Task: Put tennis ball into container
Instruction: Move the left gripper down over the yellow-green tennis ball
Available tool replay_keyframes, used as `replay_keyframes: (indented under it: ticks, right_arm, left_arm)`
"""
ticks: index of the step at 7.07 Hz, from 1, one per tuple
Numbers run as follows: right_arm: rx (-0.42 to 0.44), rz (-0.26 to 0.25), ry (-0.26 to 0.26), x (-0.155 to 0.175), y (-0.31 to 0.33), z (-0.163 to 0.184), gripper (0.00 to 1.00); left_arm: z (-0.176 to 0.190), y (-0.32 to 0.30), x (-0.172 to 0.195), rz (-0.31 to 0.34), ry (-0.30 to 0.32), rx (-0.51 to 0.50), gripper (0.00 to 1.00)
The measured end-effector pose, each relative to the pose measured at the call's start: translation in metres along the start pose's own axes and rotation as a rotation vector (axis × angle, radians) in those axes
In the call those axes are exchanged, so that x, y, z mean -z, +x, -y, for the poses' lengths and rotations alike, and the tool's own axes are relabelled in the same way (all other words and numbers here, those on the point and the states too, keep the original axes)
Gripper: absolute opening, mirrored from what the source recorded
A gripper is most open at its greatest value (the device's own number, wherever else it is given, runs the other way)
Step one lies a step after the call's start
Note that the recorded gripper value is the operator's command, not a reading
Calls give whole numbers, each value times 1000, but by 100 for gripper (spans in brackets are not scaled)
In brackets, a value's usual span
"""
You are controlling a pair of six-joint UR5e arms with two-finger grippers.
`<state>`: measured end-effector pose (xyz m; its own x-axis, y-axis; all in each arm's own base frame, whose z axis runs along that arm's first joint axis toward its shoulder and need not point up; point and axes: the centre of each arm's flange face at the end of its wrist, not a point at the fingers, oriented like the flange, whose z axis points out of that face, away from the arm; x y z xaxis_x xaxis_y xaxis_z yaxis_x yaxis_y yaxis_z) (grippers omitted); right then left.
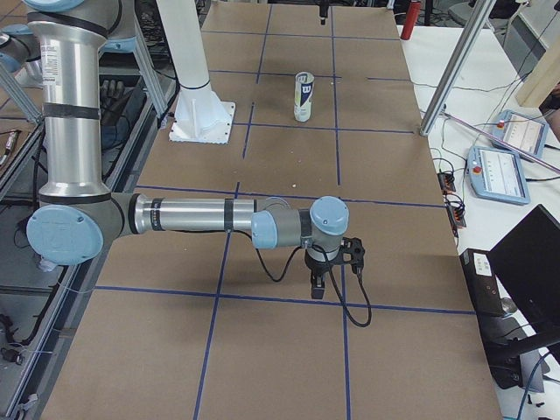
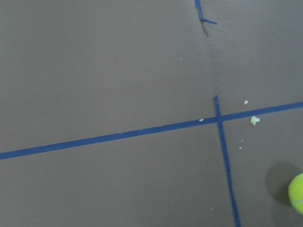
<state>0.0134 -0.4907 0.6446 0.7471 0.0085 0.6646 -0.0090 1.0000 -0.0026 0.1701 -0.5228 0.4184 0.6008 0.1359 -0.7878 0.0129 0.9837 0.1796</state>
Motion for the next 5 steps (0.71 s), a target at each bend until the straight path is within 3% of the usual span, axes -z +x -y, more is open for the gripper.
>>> replay_keyframes:
  ticks: [5]
  right_arm:
    - [0,0,0,0,0,0,100]
  left_arm:
    - [-19,184,-106,25,-31,202,100]
